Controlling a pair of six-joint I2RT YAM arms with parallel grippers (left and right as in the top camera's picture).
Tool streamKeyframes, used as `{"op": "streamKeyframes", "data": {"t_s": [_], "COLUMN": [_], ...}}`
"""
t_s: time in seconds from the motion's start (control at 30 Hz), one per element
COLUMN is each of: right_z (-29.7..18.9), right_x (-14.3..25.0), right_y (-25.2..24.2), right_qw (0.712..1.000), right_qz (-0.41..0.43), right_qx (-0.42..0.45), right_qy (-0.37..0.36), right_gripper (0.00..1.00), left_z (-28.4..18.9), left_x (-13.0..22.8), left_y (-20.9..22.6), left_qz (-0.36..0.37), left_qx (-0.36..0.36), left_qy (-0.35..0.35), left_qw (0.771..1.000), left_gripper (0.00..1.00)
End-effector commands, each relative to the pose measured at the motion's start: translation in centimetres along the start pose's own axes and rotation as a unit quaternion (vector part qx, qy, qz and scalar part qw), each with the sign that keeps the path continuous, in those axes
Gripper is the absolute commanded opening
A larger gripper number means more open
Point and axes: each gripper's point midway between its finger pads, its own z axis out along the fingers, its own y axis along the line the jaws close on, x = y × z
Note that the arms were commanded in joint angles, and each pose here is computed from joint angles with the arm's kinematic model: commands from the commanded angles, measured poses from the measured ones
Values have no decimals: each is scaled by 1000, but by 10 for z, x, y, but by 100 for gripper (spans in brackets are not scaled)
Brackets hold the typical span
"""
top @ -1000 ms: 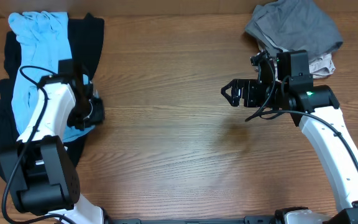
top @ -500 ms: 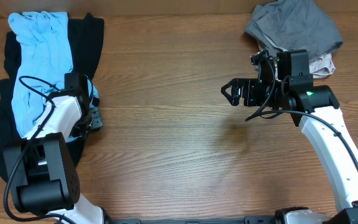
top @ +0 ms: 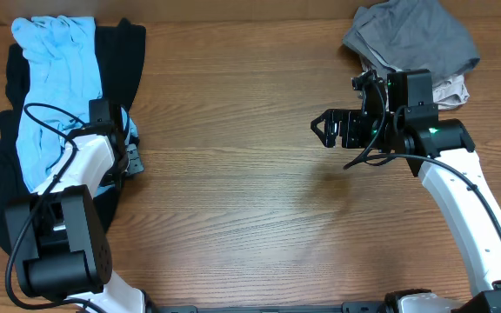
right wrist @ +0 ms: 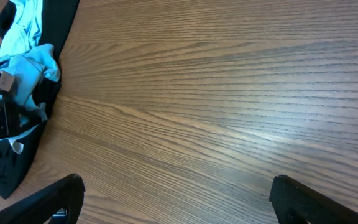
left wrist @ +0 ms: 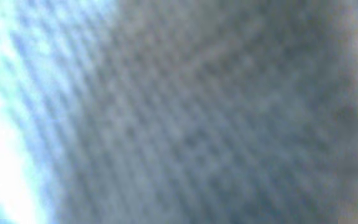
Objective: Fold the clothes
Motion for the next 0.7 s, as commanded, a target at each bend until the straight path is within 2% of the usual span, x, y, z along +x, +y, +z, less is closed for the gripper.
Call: {"op": "streamKeyframes", "data": {"t_s": [0.0, 0.2, 0.43, 0.67], "right_z": [-3, -2, -3, -3], "right_x": [-9, -10, -10, -10], "right_y": [-1, 0, 0, 0], "right_qw": [1000, 1000, 1000, 1000], "right_qz": [-6, -7, -7, -7], "right_qx": [6, 5, 5, 5], "right_qy": [-12, -14, -14, -14], "right_gripper": [100, 100, 100, 100], "left_z": [0, -18, -61, -109], "left_x": [1, -10, -34, -51], "left_y": [-7, -5, -2, -13], "left_qz": [-4, -3, -2, 32], "left_qx": [12, 11, 14, 66], "left_qy": [-2, 2, 2, -2], "left_qw": [1000, 1000, 1000, 997], "left_gripper": [4, 4, 4, 6]}}
